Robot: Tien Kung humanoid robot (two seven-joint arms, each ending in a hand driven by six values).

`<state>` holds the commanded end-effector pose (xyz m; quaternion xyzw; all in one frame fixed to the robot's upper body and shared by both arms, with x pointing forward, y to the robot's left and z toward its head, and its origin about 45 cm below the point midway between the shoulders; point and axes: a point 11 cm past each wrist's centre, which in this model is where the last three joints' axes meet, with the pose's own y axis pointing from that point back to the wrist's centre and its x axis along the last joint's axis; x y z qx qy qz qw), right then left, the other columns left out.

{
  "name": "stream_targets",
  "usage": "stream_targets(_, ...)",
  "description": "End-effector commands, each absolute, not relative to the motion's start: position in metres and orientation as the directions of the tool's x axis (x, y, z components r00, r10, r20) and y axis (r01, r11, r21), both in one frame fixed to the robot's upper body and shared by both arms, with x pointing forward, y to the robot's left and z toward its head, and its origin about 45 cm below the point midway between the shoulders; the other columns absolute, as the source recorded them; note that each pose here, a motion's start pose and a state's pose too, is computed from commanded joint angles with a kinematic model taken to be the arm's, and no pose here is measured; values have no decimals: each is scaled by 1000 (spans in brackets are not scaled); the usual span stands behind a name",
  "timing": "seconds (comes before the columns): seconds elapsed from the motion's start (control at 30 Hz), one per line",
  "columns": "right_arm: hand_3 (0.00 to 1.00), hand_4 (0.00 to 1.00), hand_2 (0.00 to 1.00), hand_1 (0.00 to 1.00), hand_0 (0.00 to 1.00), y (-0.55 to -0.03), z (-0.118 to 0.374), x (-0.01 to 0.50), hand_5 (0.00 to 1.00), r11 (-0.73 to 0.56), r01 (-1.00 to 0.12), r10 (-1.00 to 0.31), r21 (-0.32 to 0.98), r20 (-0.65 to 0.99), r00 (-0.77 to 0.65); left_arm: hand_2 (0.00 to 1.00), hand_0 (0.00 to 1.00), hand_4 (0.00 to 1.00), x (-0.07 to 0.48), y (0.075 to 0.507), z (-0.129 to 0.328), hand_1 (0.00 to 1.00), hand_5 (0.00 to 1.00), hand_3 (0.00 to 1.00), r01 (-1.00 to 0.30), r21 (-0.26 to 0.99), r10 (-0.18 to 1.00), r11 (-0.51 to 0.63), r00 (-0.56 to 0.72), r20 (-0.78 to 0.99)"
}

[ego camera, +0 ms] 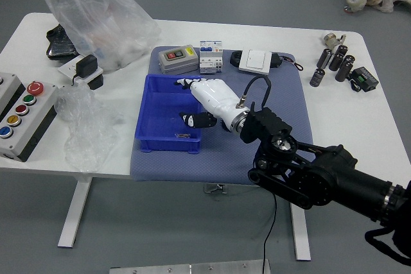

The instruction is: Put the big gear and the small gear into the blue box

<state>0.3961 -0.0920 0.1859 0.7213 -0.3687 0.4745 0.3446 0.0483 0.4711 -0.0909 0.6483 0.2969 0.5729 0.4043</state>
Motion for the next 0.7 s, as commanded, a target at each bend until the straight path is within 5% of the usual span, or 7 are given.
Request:
stream_targets(0.03, 998, 819, 998, 885, 711, -92, 186, 396, 292, -491, -859, -207, 146, 938, 277, 527, 623, 676, 48, 471, -91, 510, 356, 640, -79, 864, 848, -497, 168, 502)
stream_targets(0.3, 998, 829, 998, 871, 685, -123, 195, 399, 285, -389, -914, -321, 110, 914, 247, 527, 623, 676, 48, 470, -91, 510, 360, 640, -79, 865, 849, -495, 167, 501)
stream_targets(0.5, 998, 837, 979, 849, 645, -183, 193, 404, 279, -198, -964, -312, 175, 922, 231, 528, 623, 676, 43, 471, -92, 510, 360, 640, -67, 865, 849, -498, 164, 502)
stream_targets(0.7, 998, 844, 986, 846, 630, -190, 171, 398, 275, -144, -953, -281, 266, 913, 297, 528, 623, 673, 47, 471, -91, 511, 361, 639, -79, 864, 848, -497, 167, 503)
